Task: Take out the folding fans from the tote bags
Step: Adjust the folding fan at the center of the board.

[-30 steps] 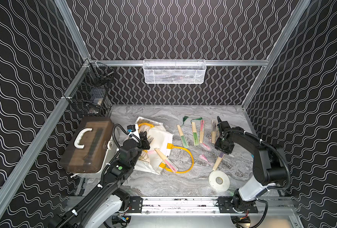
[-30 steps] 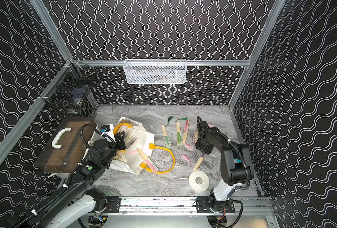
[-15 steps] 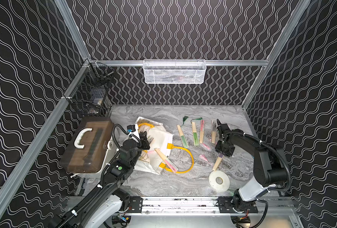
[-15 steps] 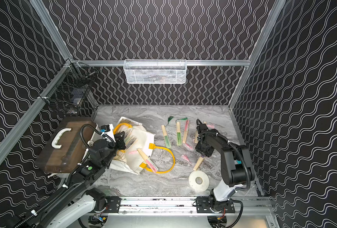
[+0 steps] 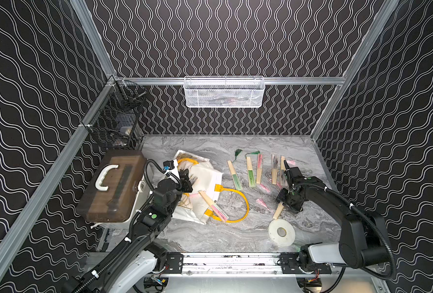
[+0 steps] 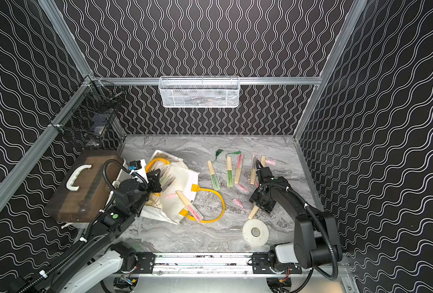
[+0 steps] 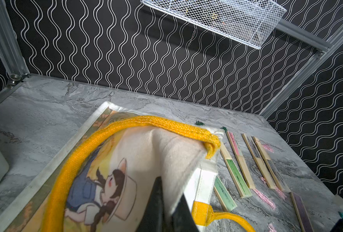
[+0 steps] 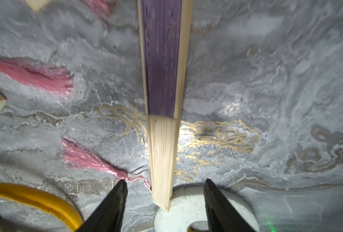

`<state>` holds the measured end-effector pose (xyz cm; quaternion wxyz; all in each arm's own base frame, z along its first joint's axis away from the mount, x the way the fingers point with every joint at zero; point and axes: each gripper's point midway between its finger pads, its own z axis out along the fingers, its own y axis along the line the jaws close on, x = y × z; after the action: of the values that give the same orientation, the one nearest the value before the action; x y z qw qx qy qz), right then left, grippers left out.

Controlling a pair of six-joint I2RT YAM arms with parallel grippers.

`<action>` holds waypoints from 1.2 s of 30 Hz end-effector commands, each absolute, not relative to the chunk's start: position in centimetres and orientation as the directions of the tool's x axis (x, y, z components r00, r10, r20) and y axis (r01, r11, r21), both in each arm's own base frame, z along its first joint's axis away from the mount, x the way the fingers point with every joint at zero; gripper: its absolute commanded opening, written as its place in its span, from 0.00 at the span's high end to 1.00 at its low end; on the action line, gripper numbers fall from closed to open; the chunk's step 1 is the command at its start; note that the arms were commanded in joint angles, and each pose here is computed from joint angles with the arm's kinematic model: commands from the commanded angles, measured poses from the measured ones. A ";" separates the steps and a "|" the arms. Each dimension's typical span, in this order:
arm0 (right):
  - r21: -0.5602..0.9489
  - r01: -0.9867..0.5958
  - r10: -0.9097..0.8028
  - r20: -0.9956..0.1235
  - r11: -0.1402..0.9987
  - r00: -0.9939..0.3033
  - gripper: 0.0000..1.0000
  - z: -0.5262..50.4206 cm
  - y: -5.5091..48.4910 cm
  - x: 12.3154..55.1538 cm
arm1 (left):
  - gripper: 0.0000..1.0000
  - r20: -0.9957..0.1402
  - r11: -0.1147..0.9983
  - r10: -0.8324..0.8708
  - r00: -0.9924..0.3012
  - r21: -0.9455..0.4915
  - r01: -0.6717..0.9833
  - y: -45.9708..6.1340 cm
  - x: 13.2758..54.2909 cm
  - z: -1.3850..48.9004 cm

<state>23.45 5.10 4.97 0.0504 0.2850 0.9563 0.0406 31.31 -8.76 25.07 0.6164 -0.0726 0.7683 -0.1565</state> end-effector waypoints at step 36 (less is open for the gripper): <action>0.391 0.145 0.256 -0.248 0.909 -0.934 0.42 9.7 14.8 26.7 | 1.00 -0.928 0.931 -0.325 -0.185 -0.348 0.111 -9.1 31.5 26.6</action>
<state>26.92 13.90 8.47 0.1264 0.1661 0.9618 0.1772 31.31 -8.89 25.21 0.6157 -0.0702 0.7685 -0.1591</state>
